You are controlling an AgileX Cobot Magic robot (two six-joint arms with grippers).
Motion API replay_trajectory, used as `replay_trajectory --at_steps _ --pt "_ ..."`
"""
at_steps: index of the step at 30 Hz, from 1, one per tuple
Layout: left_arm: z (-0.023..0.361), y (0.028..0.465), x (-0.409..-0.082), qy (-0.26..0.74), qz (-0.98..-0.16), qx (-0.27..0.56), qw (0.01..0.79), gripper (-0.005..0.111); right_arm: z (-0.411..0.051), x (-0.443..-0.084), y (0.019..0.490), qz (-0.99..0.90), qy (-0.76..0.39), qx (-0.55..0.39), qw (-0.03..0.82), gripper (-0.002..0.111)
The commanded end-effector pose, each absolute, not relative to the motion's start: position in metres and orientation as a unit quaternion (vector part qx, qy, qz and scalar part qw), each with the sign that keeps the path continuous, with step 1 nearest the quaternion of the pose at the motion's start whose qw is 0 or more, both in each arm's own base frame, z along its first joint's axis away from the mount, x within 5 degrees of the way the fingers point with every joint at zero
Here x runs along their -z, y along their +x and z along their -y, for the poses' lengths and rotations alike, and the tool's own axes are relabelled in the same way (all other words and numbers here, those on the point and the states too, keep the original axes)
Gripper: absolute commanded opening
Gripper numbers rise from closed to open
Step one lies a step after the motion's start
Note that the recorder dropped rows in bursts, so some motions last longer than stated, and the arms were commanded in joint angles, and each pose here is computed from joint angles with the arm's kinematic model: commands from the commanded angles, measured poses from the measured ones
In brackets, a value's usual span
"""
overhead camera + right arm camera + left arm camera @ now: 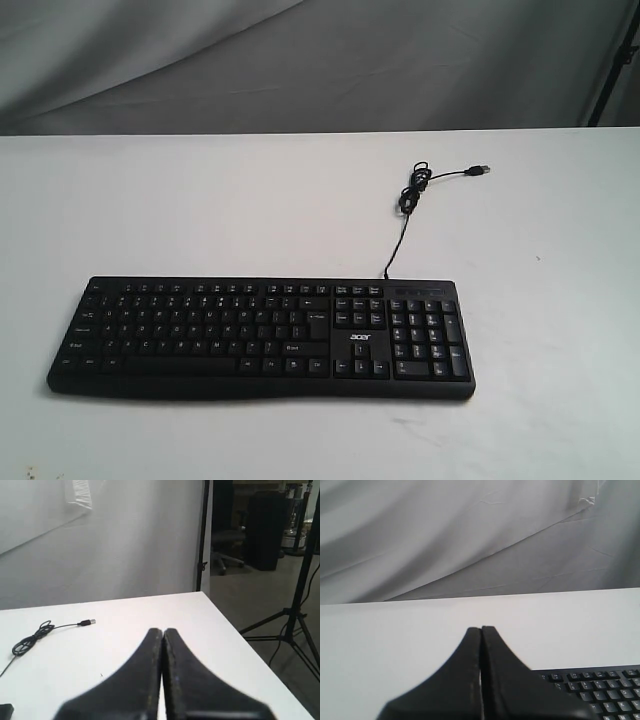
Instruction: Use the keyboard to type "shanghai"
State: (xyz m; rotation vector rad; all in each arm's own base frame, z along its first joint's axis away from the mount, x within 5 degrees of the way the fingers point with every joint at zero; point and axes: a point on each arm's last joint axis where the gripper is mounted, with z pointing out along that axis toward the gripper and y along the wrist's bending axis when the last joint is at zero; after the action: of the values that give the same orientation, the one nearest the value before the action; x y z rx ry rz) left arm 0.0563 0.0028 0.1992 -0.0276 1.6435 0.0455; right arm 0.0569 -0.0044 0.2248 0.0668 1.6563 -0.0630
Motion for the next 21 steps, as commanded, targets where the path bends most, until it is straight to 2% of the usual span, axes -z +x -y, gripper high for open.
replay_trajectory --at_steps 1,4,21 --pt "-0.002 0.056 -0.199 -0.012 -0.73 -0.016 0.683 0.0 0.006 -0.205 0.055 -0.739 0.041 0.038 0.672 0.0" --pt "-0.002 0.056 -0.199 -0.012 -0.73 -0.016 0.683 0.0 0.006 -0.194 0.055 -0.746 0.058 0.024 0.663 0.0" --pt "-0.002 0.056 -0.199 -0.012 -0.73 -0.016 0.683 0.0 0.006 -0.183 0.053 -0.787 0.057 0.029 0.614 0.0"
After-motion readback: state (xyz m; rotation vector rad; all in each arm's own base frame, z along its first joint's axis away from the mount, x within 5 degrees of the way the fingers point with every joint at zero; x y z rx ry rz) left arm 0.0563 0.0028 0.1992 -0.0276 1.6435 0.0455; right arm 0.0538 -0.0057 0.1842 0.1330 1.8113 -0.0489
